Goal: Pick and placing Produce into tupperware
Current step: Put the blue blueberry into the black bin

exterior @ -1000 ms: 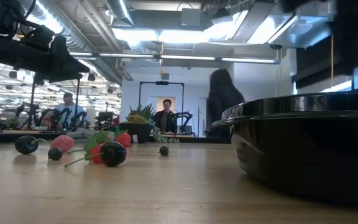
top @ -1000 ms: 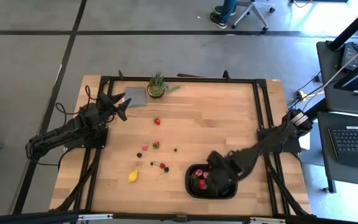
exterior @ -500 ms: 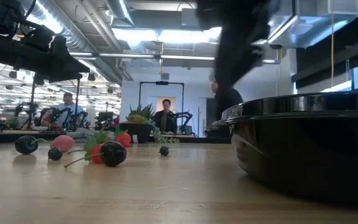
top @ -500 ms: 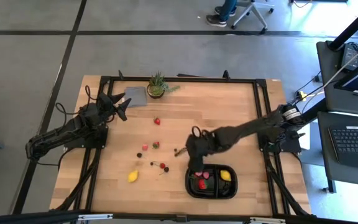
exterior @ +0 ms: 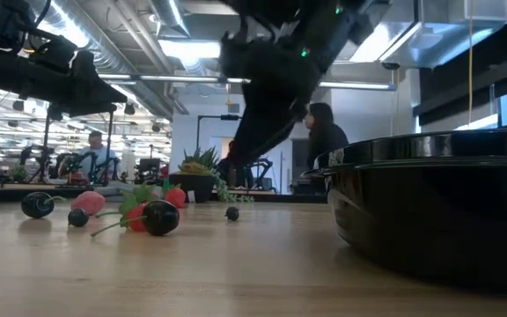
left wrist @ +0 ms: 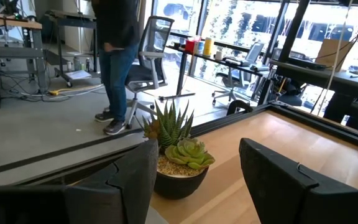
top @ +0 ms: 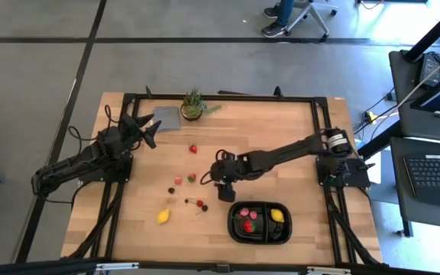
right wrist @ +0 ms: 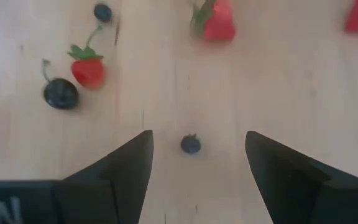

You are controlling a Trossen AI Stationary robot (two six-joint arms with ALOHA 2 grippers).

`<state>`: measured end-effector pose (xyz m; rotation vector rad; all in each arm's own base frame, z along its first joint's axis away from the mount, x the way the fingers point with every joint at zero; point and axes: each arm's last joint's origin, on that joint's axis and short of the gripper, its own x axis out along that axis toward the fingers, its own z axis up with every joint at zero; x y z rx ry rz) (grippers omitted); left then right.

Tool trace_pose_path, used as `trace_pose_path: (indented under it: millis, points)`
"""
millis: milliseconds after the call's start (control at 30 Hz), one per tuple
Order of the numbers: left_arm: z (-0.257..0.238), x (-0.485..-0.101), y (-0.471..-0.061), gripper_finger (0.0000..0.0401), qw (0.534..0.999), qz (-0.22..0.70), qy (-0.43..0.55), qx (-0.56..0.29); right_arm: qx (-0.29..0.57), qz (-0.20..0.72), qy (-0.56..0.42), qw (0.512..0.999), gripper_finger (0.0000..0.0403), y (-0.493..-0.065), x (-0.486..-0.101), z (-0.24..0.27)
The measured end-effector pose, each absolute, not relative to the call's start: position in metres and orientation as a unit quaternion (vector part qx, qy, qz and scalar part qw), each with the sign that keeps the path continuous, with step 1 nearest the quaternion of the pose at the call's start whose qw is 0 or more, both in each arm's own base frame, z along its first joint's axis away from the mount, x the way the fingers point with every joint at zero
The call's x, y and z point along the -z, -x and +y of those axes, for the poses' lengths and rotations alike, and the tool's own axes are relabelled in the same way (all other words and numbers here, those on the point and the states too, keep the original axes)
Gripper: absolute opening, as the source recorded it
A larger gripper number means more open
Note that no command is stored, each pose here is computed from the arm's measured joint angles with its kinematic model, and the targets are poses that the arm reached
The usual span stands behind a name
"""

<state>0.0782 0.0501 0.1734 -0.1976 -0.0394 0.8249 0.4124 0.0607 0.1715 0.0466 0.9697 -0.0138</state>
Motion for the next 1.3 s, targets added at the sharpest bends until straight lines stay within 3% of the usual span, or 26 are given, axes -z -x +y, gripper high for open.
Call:
trace_pose_path:
  millis: [467,1200,1300]
  points:
    - [0.050,-0.173,-0.078,0.0220,0.911,-0.019,0.096,-0.400,0.002,0.505,0.002,0.863,0.0245,-0.421,-0.125,0.056]
    - [0.050,-0.173,-0.078,0.0220,0.911,-0.019,0.096,-0.400,-0.014,0.507,0.005,0.862,0.0057,-0.422,-0.120,0.058]
    - [0.050,-0.173,-0.078,0.0220,0.911,-0.019,0.096,-0.400,-0.002,0.509,-0.015,0.860,0.0051,-0.420,-0.125,0.058]
